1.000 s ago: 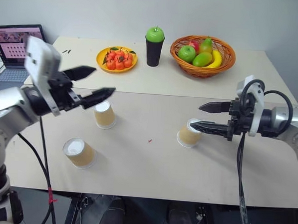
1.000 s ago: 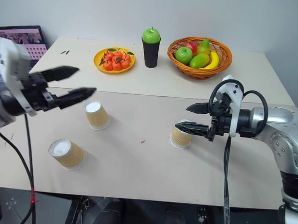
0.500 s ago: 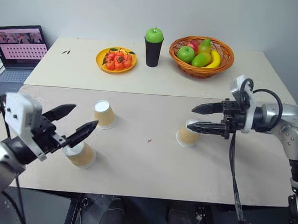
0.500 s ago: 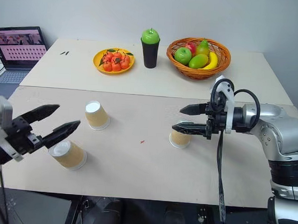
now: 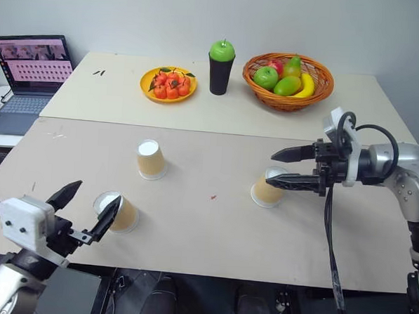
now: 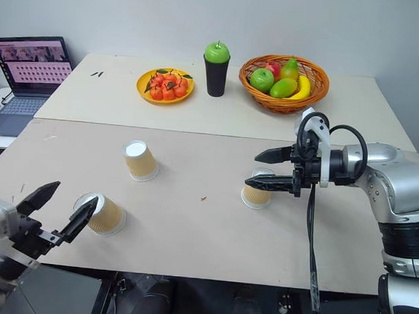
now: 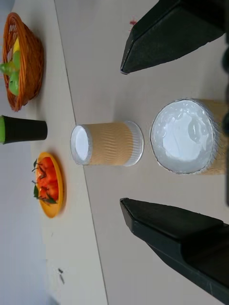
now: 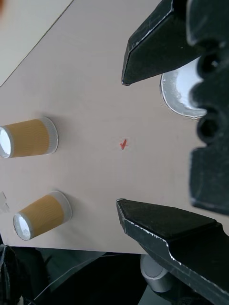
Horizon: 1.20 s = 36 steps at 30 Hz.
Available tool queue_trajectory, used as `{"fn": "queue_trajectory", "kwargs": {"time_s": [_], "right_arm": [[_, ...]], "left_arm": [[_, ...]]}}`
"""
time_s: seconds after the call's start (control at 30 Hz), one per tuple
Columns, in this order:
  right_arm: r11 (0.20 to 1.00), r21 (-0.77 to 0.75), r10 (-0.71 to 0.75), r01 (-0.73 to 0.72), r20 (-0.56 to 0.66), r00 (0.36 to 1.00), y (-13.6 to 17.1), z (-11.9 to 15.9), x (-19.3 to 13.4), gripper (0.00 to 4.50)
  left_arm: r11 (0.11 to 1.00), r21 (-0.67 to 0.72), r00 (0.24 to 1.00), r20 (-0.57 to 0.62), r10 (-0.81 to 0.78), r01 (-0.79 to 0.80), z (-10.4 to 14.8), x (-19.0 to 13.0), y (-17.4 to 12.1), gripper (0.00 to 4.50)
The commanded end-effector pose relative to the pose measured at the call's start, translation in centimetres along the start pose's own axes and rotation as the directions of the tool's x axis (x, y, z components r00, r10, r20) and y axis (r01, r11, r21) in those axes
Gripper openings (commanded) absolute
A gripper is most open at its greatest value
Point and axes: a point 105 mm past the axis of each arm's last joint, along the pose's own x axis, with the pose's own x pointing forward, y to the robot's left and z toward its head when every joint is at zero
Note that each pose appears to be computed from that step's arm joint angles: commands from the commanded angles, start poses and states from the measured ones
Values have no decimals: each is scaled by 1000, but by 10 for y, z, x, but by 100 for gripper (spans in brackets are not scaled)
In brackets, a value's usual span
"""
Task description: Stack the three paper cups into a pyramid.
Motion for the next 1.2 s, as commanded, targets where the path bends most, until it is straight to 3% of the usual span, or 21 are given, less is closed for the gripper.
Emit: {"fn": "queue_trajectory", "kwargs": {"time_s": [0.03, 0.37, 0.77, 0.97, 1.2], "right_arm": [[997, -74, -13, 14, 17, 1000, 4, 18, -8, 450], [995, -93, -27, 29, 20, 999, 5, 27, -10, 450], [992, -109, -69, 71, 20, 997, 5, 32, -14, 450], [989, -112, -97, 98, 20, 995, 4, 33, -17, 450], [986, -108, -121, 123, 24, 992, 6, 34, -21, 450]], "left_arm": [[999, 24, 999, 40, 33, -34, 2, 1, -2, 445], [996, 4, 996, 6, 94, -94, -28, 0, -1, 445], [996, -31, 997, 18, 81, -80, -42, 20, -9, 445], [996, -25, 996, 34, 84, -83, -42, 26, -8, 270], [1000, 0, 994, 105, -20, 20, -17, 50, -18, 270]]}}
